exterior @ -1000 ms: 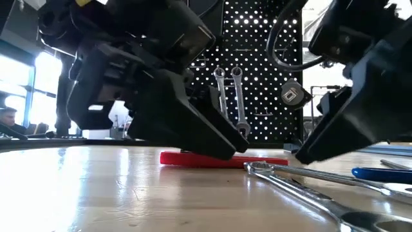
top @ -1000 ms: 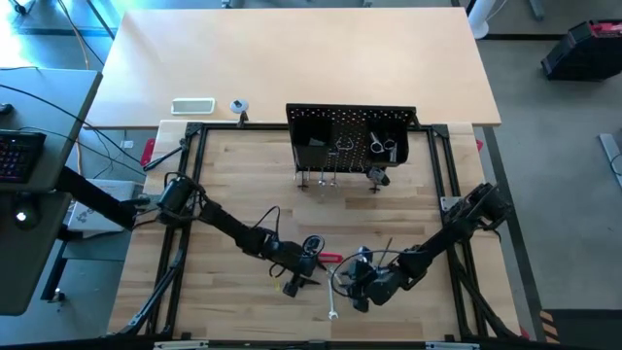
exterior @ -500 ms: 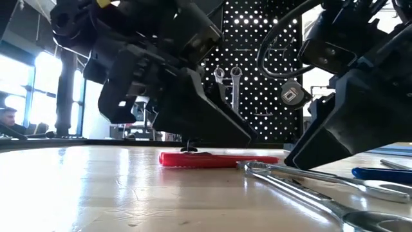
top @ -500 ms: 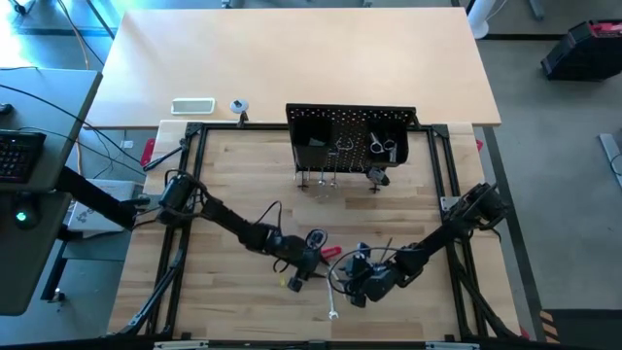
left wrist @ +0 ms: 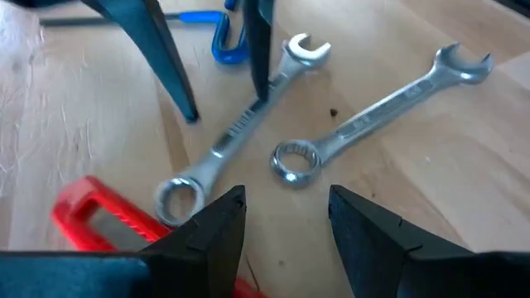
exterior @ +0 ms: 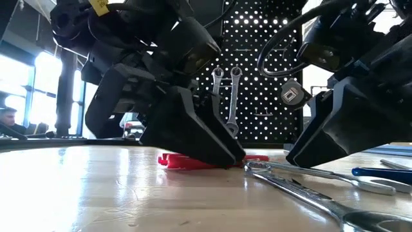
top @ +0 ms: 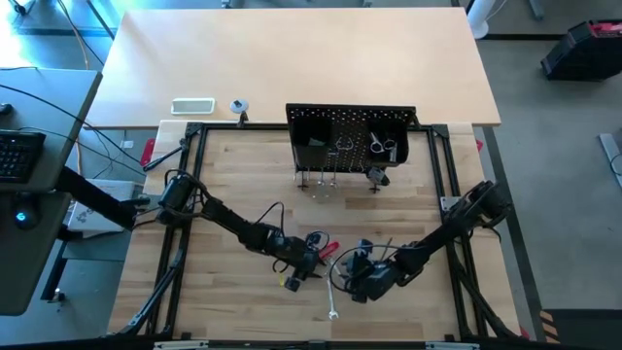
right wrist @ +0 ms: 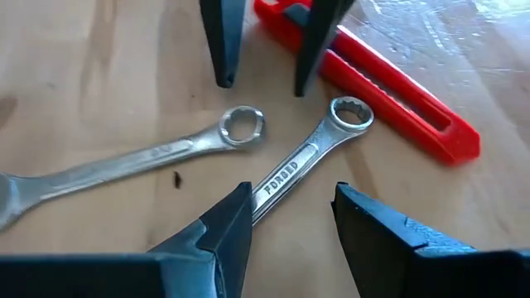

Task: Hang tools onto peg board
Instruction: Hang the wrench on the peg board

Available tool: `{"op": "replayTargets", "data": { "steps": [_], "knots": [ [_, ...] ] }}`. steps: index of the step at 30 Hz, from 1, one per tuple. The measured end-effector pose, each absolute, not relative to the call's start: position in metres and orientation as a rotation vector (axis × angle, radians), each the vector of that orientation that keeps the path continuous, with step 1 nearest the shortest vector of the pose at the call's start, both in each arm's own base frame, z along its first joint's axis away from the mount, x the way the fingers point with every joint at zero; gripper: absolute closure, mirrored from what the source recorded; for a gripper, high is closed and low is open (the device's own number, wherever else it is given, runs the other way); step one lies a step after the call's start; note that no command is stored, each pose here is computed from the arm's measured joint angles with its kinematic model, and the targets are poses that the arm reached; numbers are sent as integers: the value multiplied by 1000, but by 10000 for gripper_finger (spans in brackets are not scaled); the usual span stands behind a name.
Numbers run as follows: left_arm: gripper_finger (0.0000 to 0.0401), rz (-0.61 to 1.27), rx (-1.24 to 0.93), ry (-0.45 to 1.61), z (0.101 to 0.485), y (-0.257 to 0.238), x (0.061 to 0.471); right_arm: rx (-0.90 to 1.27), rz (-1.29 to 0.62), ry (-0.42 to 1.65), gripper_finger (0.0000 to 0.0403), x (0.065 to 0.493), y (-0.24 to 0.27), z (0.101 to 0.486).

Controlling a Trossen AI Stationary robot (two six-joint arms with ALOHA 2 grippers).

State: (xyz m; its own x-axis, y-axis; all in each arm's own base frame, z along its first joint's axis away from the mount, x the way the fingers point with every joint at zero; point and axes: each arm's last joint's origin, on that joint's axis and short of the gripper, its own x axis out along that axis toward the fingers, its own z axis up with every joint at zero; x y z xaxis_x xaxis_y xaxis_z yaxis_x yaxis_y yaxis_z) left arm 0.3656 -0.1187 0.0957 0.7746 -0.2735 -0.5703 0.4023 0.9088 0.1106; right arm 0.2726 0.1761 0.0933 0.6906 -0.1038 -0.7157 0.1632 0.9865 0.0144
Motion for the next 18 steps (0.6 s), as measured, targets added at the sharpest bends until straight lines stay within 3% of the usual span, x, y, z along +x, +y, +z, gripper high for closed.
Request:
{"op": "replayTargets", "data": {
  "steps": [8, 12, 18],
  "knots": [
    [235, -367, 227, 594, 95, -118, 365, 8, -189, 850, 238, 257, 164, 120],
    [235, -362, 224, 592, 95, -116, 366, 67, -184, 780, 238, 259, 164, 137],
    [235, -354, 213, 593, 95, -116, 366, 207, -262, 784, 238, 259, 165, 127]
  ]
}}
